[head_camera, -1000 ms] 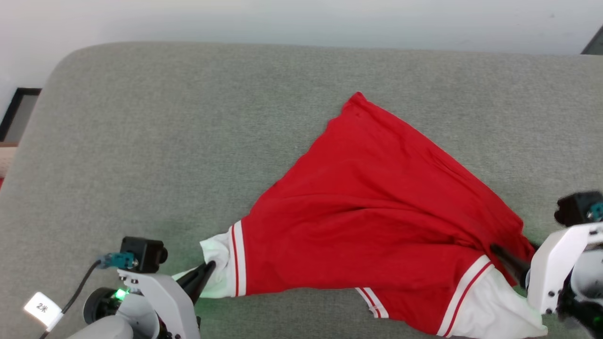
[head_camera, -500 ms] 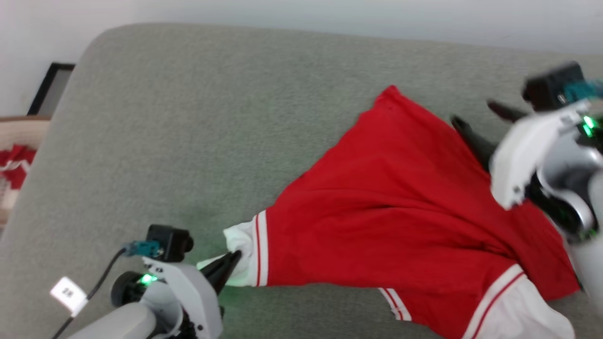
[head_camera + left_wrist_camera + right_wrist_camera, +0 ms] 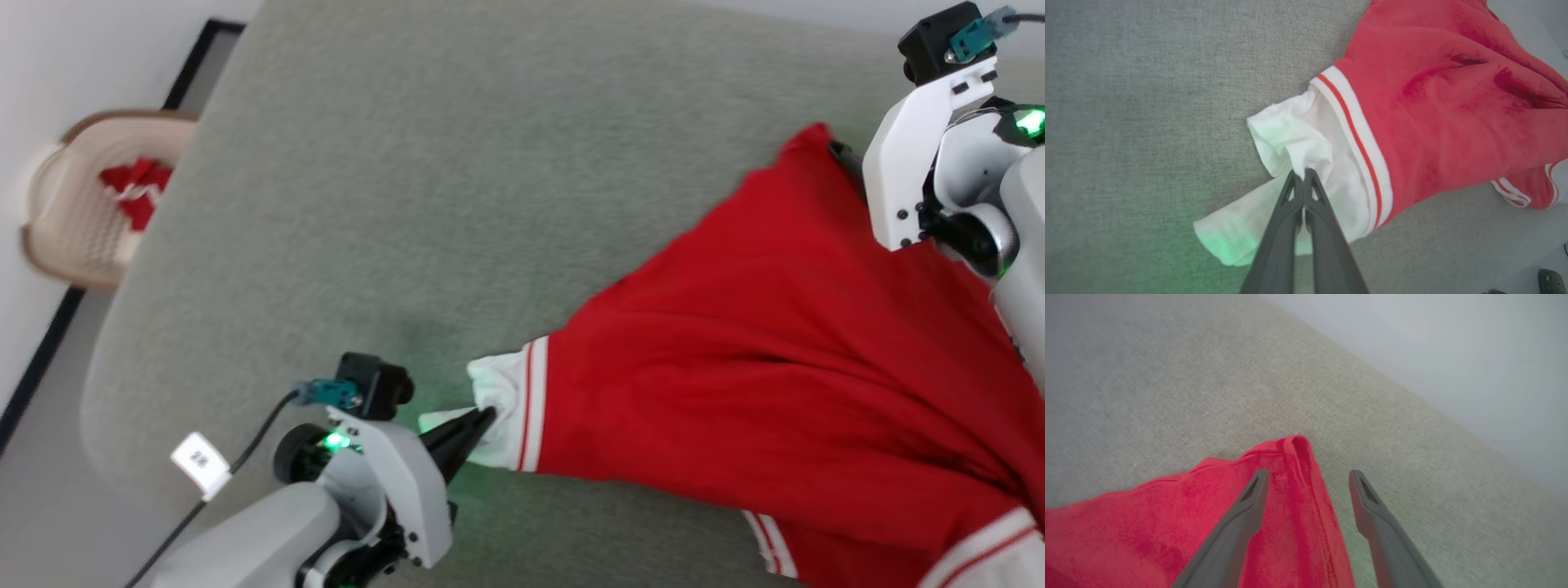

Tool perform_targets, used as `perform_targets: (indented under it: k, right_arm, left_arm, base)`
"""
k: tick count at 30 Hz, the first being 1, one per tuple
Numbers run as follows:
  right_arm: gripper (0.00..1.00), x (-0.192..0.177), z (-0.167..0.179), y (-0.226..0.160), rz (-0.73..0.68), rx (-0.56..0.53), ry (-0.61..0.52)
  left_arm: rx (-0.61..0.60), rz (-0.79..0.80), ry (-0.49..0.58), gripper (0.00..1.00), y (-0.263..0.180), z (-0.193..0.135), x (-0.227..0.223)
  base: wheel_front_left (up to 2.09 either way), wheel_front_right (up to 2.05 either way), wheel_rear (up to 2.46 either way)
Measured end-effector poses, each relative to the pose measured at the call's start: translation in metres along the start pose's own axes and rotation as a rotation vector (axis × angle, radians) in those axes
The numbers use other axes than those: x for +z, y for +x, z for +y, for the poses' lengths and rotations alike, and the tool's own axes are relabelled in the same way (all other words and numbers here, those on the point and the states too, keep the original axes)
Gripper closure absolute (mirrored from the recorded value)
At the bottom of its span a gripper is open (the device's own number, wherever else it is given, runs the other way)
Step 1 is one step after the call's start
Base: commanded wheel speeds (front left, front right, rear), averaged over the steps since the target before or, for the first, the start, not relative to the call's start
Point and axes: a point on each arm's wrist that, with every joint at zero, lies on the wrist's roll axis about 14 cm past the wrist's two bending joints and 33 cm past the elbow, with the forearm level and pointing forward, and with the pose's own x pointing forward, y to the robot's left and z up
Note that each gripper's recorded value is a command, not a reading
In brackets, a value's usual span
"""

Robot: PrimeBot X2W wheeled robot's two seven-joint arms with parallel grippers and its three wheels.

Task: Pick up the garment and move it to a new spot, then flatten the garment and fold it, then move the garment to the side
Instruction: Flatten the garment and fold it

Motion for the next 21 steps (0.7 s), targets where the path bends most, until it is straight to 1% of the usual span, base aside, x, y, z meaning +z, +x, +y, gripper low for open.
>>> perform_targets:
  k: [4, 7, 10, 12, 16, 18, 21]
  right_arm:
    - [0.0, -0.014, 0.011, 0.025, 0.102, 0.035, 0.023]
    - [0.0, -0.034, 0.02, 0.04, 0.203, 0.058, 0.0]
    - [0.0, -0.041, 0.024, 0.05, 0.276, 0.068, -0.021]
    - [1.0, -0.046, 0.024, 0.055, 0.319, 0.069, -0.019]
    - [1.0, -0.049, 0.024, 0.06, 0.369, 0.075, -0.021]
    - [1.0, -0.049, 0.023, 0.059, 0.373, 0.078, 0.005]
    - [1.0, -0.045, 0.019, 0.054, 0.371, 0.07, 0.006]
  left_arm:
    - [0.012, 0.012, -0.018, 1.0, 0.001, 0.004, -0.007]
    - [0.024, 0.02, -0.031, 1.0, 0.001, 0.009, -0.011]
    - [0.049, 0.028, -0.046, 1.0, -0.001, 0.017, -0.017]
    - [0.062, 0.031, -0.052, 1.0, -0.002, 0.022, -0.018]
    - [0.081, 0.038, -0.06, 1.0, -0.002, 0.029, -0.021]
    - [0.083, 0.039, -0.063, 1.0, -0.001, 0.031, -0.021]
    - [0.084, 0.042, -0.052, 1.0, 0.001, 0.035, -0.017]
  base:
    - [0.0, 0.0, 0.0]
    - [0.0, 0.0, 0.0]
    - [0.0, 0.0, 0.0]
    - [0.0, 0.0, 0.0]
    - [0.0, 0.0, 0.0]
    - [0.0, 0.0, 0.0]
    - [0.0, 0.0, 0.0]
